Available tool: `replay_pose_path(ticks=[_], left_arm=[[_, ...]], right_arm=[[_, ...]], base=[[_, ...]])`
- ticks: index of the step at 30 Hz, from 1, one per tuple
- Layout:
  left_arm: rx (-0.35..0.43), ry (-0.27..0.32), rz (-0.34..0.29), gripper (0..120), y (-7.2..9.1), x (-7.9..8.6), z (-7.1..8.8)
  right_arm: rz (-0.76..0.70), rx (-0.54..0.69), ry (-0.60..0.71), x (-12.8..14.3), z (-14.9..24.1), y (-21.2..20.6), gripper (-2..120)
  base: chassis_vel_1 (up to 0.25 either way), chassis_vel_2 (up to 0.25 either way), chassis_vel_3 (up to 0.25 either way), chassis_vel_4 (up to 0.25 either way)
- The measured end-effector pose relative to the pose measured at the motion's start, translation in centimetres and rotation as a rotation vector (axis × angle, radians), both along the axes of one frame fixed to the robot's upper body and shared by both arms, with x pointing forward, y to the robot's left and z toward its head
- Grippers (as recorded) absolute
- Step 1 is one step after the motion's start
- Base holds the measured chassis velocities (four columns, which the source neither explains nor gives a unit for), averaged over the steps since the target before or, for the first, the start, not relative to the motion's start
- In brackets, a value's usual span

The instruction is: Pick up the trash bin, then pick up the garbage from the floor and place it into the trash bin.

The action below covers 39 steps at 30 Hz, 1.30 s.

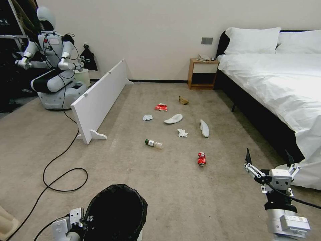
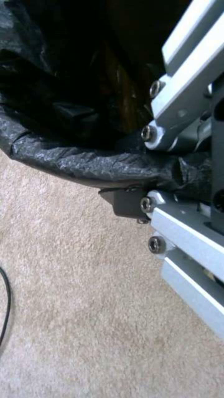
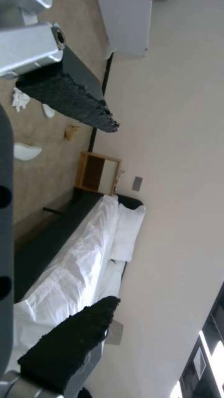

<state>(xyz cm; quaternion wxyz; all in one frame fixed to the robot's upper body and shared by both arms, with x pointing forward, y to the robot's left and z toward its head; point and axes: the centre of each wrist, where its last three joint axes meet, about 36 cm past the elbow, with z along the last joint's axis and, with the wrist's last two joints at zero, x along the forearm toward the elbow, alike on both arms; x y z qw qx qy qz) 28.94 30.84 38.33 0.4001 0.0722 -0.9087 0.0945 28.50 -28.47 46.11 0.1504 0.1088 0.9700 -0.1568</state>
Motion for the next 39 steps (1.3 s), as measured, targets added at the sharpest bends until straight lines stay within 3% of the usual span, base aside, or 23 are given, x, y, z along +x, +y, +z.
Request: replay_pose_path(ticks=[5, 10, 11, 13, 14, 15, 17, 18, 21, 22, 24, 26, 28, 33, 39], left_arm=[[-0.008, -0.003, 0.004, 6, 0.1, -0.2, 0.4], [-0.017, -0.031, 0.007, 3, 0.0, -0.4, 2.2], [-0.019, -0.066, -0.002, 3, -0.2, -0.6, 3.7], [-0.011, -0.091, -0.002, 3, -0.3, -0.7, 4.5], [0.006, -0.146, -0.002, 3, -0.4, -1.0, 6.2], [0.006, -0.146, -0.002, 3, -0.4, -1.0, 6.2], [0.037, -0.231, -0.015, 3, -1.0, -1.4, 8.5], [0.037, -0.231, -0.015, 3, -1.0, -1.4, 8.5], [0.095, -0.335, -0.013, 2, -1.7, -1.8, 11.4], [0.095, -0.335, -0.013, 2, -1.7, -1.8, 11.4], [0.110, -0.390, -0.009, 2, -2.0, -2.2, 13.2], [0.115, -0.401, -0.006, 2, -2.0, -2.3, 13.5], [0.135, -0.441, 0.011, 2, -1.9, -2.7, 14.8], [0.145, -0.478, 0.028, 2, -1.9, -3.1, 15.8], [0.130, -0.475, 0.042, 2, -1.7, -3.3, 15.5]], right_arm=[[-0.004, 0.005, -0.001, -0.2, 0.1, 0.0, 100], [-0.012, 0.048, 0.022, -0.8, -0.1, -0.1, 100], [-0.015, 0.060, 0.032, -1.0, -0.2, -0.2, 100], [-0.017, 0.066, 0.042, -1.2, -0.2, -0.4, 100], [-0.026, 0.075, 0.068, -1.5, -0.3, -0.6, 100], [-0.026, 0.075, 0.068, -1.5, -0.3, -0.6, 100], [-0.042, 0.080, 0.120, -2.1, -0.6, -1.2, 100], [-0.042, 0.080, 0.120, -2.1, -0.6, -1.2, 100], [-0.048, 0.068, 0.179, -3.1, -1.5, -1.6, 100], [-0.048, 0.068, 0.179, -3.1, -1.5, -1.6, 100], [-0.038, 0.067, 0.202, -3.7, -2.4, -1.7, 100], [-0.030, 0.069, 0.200, -3.9, -2.6, -1.7, 100], [-0.012, 0.072, 0.200, -4.2, -3.3, -1.9, 100], [0.007, 0.071, 0.207, -4.3, -3.9, -2.1, 100], [0.034, 0.081, 0.215, -4.5, -4.8, -2.3, 100]], base=[[0.000, 0.000, 0.000, 0.000], [0.000, 0.000, 0.000, 0.000], [0.000, 0.000, 0.000, 0.000], [0.000, 0.000, 0.000, 0.000], [0.000, 0.000, 0.000, 0.000], [0.000, 0.000, 0.000, 0.000], [0.000, 0.000, 0.000, 0.000], [0.000, 0.000, 0.000, 0.000], [0.000, 0.000, 0.000, 0.000], [0.000, 0.000, 0.000, 0.000], [0.000, 0.000, 0.000, 0.000], [0.000, 0.000, 0.000, 0.000], [0.000, 0.000, 0.000, 0.000], [0.000, 0.000, 0.000, 0.000], [0.000, 0.000, 0.000, 0.000]])
